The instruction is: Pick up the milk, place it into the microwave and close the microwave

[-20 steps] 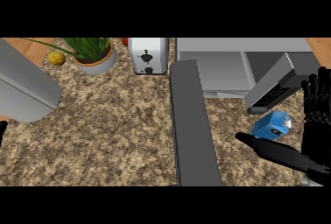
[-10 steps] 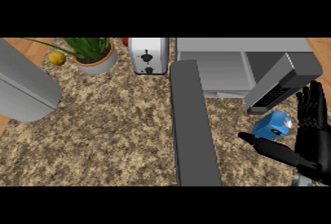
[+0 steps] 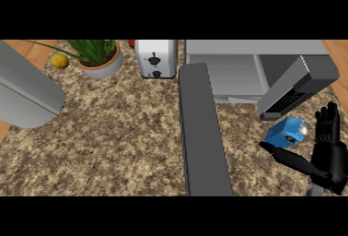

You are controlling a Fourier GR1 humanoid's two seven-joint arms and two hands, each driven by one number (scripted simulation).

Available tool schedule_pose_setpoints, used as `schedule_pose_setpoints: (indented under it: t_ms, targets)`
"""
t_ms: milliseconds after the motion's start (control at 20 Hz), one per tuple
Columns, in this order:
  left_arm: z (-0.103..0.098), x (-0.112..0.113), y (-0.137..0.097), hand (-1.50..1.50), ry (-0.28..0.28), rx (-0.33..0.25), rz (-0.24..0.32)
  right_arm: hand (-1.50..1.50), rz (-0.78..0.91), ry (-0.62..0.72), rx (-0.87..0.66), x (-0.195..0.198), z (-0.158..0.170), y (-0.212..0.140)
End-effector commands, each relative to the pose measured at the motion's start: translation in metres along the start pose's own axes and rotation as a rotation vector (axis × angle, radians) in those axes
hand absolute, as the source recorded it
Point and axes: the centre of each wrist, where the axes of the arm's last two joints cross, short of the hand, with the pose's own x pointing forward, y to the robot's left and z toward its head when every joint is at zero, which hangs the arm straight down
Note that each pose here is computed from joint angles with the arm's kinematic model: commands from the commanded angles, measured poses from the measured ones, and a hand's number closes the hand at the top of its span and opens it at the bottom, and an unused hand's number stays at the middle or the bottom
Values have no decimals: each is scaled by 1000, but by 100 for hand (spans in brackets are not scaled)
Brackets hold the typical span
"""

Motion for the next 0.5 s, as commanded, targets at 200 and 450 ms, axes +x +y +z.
schedule_pose_setpoints:
  t_ms: [200,450]
  targets:
    - [0,10,-2,-150,-19,-6,4,-150,8,34,-21,-44,3,-39]
    - [2,6,23,-150,-22,8,-6,-150,-16,47,-11,-85,11,-45]
